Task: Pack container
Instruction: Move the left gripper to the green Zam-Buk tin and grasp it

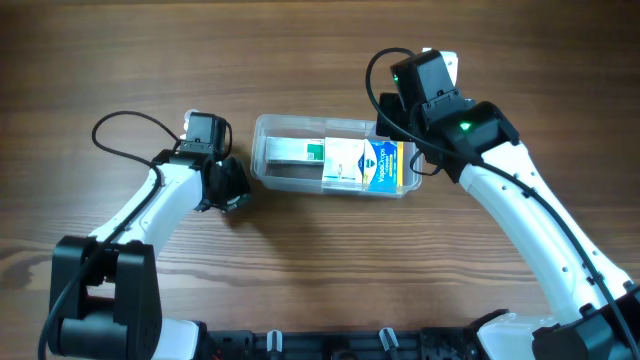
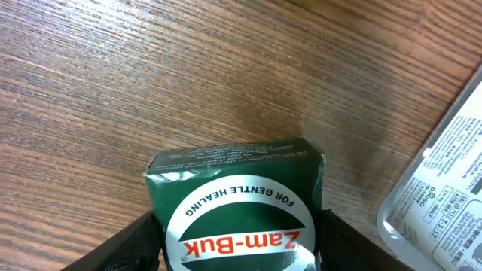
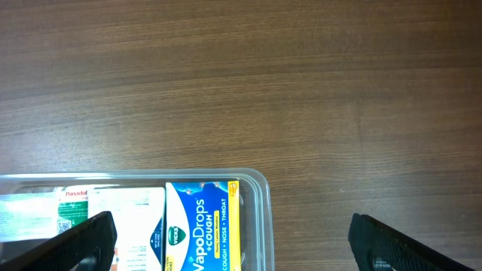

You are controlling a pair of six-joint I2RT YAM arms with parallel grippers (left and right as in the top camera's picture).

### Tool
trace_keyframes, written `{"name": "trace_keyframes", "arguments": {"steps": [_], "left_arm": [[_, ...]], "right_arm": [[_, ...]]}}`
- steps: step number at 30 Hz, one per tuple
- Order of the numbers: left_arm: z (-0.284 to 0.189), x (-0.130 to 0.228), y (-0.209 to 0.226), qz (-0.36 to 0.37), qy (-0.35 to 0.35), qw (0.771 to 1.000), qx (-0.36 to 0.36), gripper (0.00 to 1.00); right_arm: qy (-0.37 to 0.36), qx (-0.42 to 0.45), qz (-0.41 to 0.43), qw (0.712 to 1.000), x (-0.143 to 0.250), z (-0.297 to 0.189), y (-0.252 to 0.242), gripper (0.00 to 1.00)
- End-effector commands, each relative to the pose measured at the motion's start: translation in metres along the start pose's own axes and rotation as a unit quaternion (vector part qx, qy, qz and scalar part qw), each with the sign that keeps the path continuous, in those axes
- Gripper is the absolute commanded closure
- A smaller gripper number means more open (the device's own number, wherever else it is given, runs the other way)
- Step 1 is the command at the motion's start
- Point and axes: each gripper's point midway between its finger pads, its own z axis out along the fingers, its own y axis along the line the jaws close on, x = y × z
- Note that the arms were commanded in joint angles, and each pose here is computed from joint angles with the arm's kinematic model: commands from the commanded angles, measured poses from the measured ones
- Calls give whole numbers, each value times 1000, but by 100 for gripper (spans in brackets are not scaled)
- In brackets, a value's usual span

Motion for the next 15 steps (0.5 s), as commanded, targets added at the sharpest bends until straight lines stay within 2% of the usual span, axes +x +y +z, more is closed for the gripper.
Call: {"name": "trace_keyframes", "arguments": {"steps": [1, 2, 4, 9, 13, 15], "left_arm": [[8, 10, 11, 7, 21, 1000, -23, 25], [8, 10, 11, 7, 21, 999, -23, 18], [8, 11, 11, 7, 22, 999, -24, 14], [12, 9, 11, 7, 20, 999, -24, 13], [13, 9, 11, 7, 21, 999, -25, 23], [13, 9, 11, 7, 21, 999, -25, 32]], "right_arm": [[-4, 7, 0, 1000, -2, 2, -1, 0], [-4, 7, 0, 1000, -2, 2, -1, 0], [-4, 7, 0, 1000, -2, 2, -1, 0], [-4, 7, 0, 1000, -2, 2, -1, 0], [-4, 7, 0, 1000, -2, 2, -1, 0], [-5, 7, 1, 1000, -3, 2, -1, 0]]}}
